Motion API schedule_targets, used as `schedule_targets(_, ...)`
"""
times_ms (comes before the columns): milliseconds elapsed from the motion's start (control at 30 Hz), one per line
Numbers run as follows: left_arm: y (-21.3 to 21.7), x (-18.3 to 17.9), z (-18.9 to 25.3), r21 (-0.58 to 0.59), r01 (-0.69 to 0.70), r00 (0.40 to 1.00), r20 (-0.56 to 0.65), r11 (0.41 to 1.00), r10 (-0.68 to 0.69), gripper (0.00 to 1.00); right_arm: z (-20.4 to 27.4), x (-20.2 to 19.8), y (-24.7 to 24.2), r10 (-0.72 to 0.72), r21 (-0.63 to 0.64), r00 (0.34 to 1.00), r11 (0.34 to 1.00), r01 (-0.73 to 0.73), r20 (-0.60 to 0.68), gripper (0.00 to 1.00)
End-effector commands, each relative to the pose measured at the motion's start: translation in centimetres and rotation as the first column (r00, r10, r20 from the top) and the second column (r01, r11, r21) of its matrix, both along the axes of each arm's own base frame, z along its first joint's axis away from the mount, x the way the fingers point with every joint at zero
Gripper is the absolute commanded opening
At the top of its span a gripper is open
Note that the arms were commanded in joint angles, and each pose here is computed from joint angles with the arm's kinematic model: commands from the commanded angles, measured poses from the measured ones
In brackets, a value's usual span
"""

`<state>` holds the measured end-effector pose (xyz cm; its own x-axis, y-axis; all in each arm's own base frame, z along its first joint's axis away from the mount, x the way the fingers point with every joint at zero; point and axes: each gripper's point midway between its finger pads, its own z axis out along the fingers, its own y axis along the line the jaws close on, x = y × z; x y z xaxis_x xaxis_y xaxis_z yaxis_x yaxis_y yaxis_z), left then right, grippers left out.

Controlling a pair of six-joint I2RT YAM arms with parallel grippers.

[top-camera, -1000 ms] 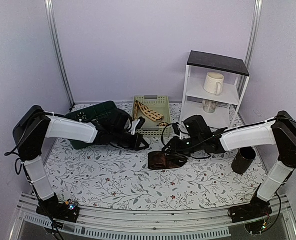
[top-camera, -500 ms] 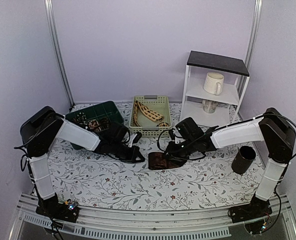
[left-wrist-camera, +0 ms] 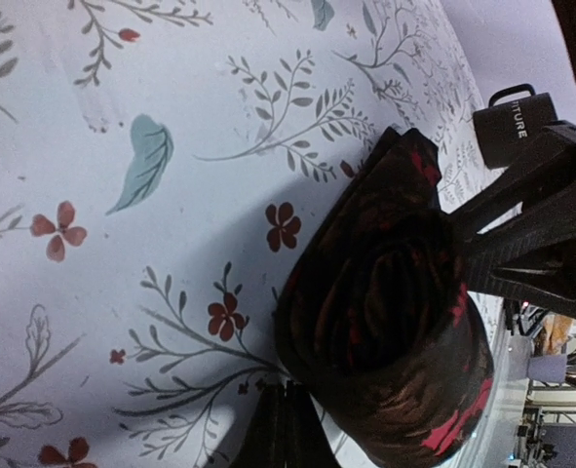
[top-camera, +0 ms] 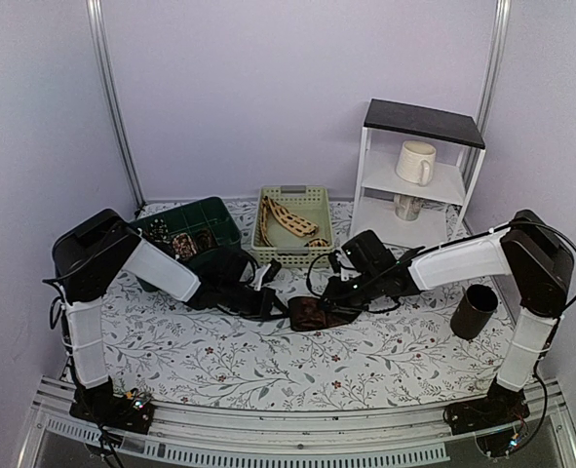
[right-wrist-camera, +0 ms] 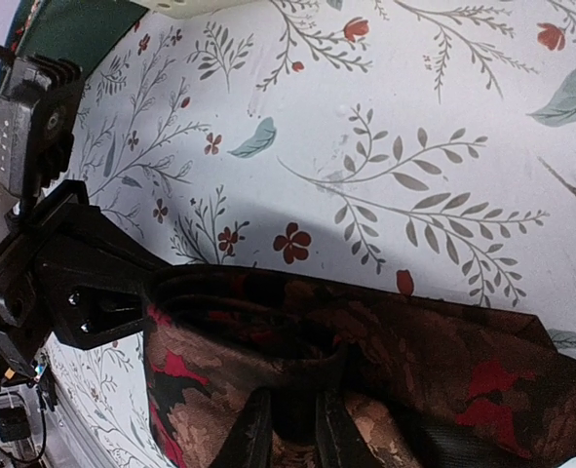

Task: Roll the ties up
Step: Roll the tie at the center of the board.

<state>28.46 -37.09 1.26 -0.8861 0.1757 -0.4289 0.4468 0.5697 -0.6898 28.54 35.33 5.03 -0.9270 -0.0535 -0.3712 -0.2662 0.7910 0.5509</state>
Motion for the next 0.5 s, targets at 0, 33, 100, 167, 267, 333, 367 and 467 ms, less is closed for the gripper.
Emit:
schedule_targets(0, -1.0, -0.3, 0.2, -0.042, 0.036, 0.999, -0.005, 0.998, -0.036, 0.0, -2.4, -0.1, -1.4, -0.02, -0.053, 1.0, 0.998, 0.019, -0.02, 0.17)
schedule_targets(33, -1.3, -0.3, 0.8, -0.057, 0.045, 0.999, 0.001, 0.997, -0.045, 0.0, -2.4, -0.1, -1.4, -0.02, -0.051, 1.0, 0.999, 0.019, -0.019, 0.17)
schedule_targets(100, -1.7, -0.3, 2.0, -0.092, 0.061, 0.998, 0.013, 0.994, -0.06, 0.0, -2.2, -0.1, -1.3, -0.014, -0.041, 1.0, 0.999, 0.014, -0.015, 0.17)
schedule_targets(167, -2.3, -0.5, 3.5, -0.136, 0.084, 0.996, 0.027, 0.987, -0.082, 0.0, -2.0, -0.1, -1.1, -0.009, -0.029, 1.0, 1.0, 0.008, -0.014, 0.17)
schedule_targets(267, -3.0, -0.4, 5.3, -0.177, 0.106, 0.994, 0.043, 0.979, -0.1, 0.0, -1.8, -0.1, -1.0, -0.005, -0.018, 1.0, 1.0, 0.004, -0.01, 0.17)
schedule_targets(333, -3.2, -0.4, 5.6, -0.186, 0.111, 0.994, 0.043, 0.976, -0.105, 0.0, -1.6, -0.1, -0.9, -0.005, -0.015, 1.0, 1.0, 0.005, -0.005, 0.16)
schedule_targets(367, -3.4, -0.4, 7.3, -0.207, 0.117, 0.992, 0.069, 0.971, -0.105, 0.0, -1.6, -0.1, -1.0, -0.006, -0.016, 1.0, 1.0, 0.006, -0.004, 0.16)
schedule_targets(467, -3.6, -0.2, 7.7, -0.21, 0.115, 0.992, 0.069, 0.971, -0.103, 0.0, -1.3, 0.1, -1.3, -0.018, -0.022, 1.0, 1.0, 0.018, 0.008, 0.15)
